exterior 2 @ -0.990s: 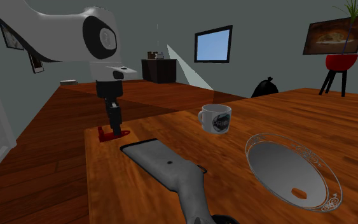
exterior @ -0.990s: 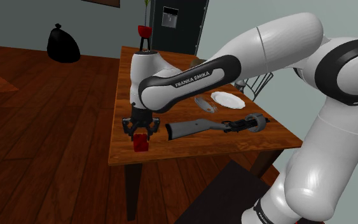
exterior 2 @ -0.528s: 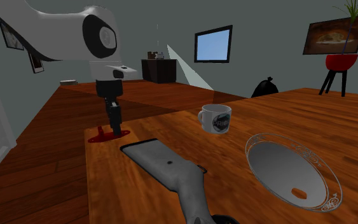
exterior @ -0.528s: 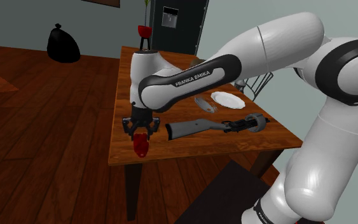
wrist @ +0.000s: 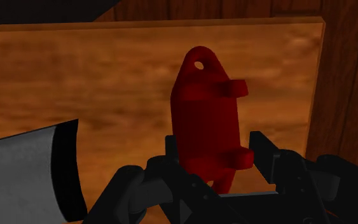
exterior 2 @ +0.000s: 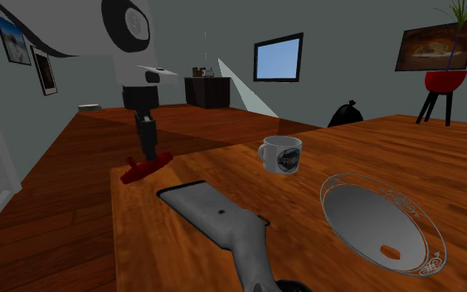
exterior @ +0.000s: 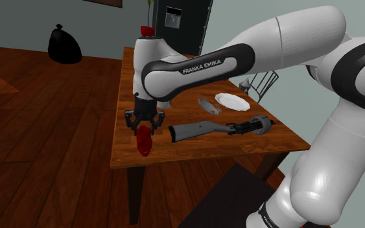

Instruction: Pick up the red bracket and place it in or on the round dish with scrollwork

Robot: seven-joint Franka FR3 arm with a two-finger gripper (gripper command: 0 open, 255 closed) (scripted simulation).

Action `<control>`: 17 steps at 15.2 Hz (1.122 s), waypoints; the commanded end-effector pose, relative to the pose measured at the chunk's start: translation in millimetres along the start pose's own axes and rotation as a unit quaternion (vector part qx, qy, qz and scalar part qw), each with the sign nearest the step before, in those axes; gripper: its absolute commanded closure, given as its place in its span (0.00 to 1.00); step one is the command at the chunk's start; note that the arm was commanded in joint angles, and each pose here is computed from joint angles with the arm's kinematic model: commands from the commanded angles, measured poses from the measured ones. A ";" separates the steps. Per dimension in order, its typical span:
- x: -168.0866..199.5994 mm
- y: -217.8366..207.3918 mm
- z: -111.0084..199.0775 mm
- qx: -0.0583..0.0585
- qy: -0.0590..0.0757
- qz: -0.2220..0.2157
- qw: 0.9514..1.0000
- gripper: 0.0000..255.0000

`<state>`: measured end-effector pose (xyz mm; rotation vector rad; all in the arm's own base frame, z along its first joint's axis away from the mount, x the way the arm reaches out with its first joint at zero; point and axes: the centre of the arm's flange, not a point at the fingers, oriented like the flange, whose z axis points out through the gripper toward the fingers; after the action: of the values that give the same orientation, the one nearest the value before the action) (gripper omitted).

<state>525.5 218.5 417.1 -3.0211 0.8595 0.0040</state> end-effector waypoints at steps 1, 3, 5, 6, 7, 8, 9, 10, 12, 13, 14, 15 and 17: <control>-0.4 -0.3 -10.6 0.000 0.000 0.000 1.000 1.00; -0.4 -0.3 -21.2 0.000 0.000 0.000 1.000 1.00; -0.4 -0.3 -31.7 0.000 0.000 0.000 1.000 1.00; -0.4 -0.3 -37.0 0.000 0.000 0.000 1.000 1.00; -0.5 -0.3 -42.3 0.000 0.000 0.000 1.000 1.00; -0.5 -0.3 -47.6 0.000 0.000 0.000 1.000 1.00; -0.5 -0.3 -52.8 0.000 0.000 0.000 1.000 1.00; -0.5 -0.3 -58.1 0.000 0.000 0.000 1.000 1.00; -0.5 -0.3 -68.7 0.000 0.000 0.000 1.000 1.00; -0.5 -0.3 -74.0 0.000 0.000 0.000 1.000 1.00; -0.5 -0.3 -79.3 0.000 0.000 0.000 1.000 1.00; -0.6 -0.3 -84.5 0.000 0.000 0.000 1.000 1.00; -0.6 -0.3 -95.1 0.000 0.000 0.000 1.000 1.00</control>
<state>524.9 218.4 506.7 -3.0211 0.8595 0.0043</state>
